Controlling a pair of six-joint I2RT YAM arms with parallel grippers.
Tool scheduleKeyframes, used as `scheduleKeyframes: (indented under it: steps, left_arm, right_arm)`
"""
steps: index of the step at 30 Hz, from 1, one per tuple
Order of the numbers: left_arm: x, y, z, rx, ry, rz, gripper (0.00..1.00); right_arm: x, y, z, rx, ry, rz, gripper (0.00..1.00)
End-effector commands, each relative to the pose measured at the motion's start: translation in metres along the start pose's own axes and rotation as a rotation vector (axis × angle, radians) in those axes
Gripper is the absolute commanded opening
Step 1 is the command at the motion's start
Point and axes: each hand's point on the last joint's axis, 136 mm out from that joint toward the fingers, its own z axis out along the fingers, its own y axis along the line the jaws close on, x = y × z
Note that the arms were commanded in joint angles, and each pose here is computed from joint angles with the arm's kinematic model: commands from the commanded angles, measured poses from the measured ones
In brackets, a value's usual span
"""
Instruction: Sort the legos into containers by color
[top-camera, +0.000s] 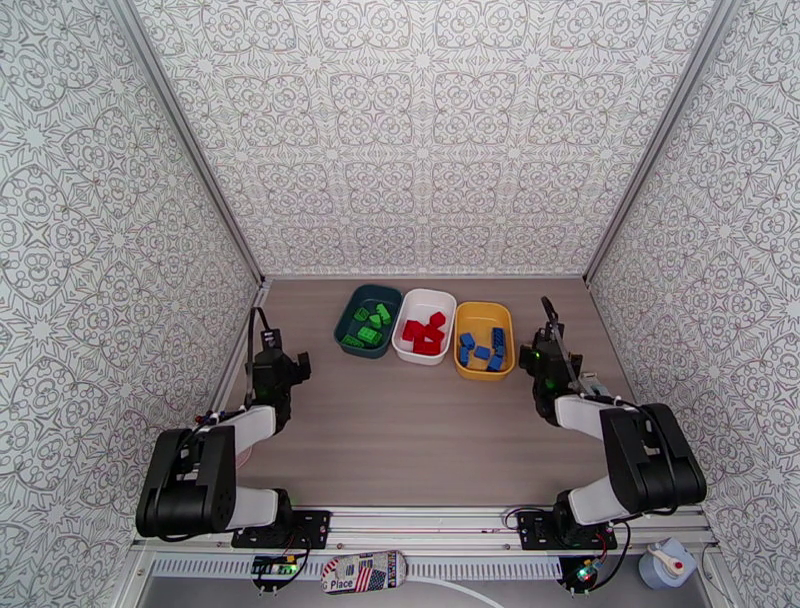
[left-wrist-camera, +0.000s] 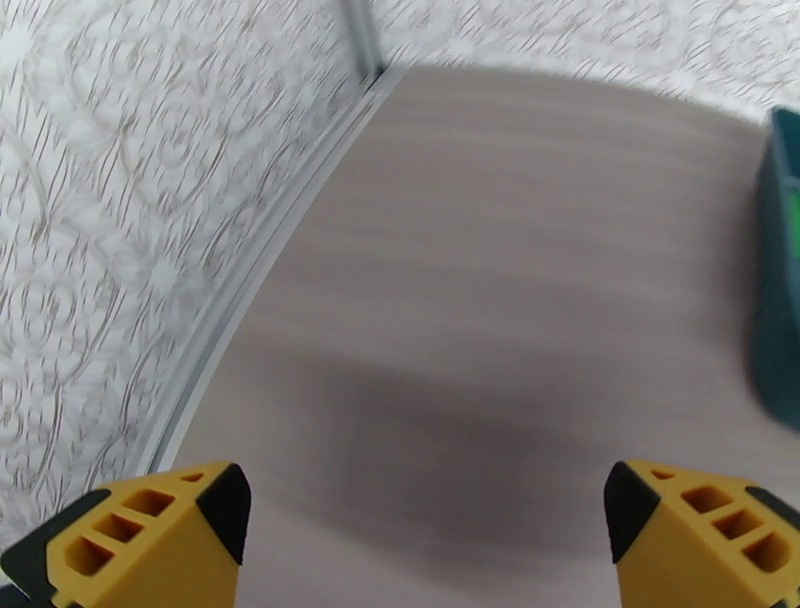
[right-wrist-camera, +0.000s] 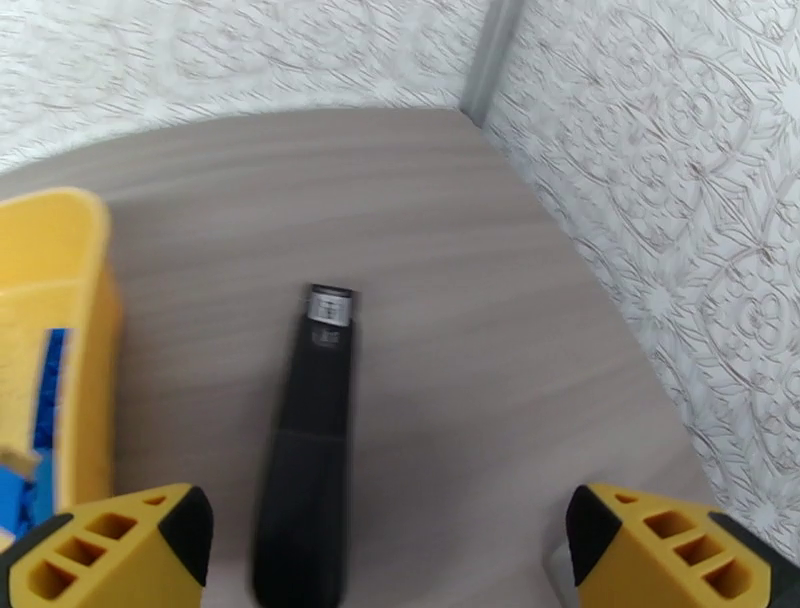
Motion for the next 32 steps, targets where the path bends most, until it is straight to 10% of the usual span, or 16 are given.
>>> scheduleKeyframes:
  steps: [1,32]
  left_arm:
    - [-0.028,-0.027,-0.015,0.131,-0.189,-0.009,0.99]
    - [-0.011,-0.014,0.010,0.057,-0.158,-0.054,0.99]
  right_arm:
    - [-0.024,0.012,-0.009,-0.124,-0.142,0.040,0.99]
    - [-0.020,0.012,-0.005,-0.164,-0.150,0.051,0.99]
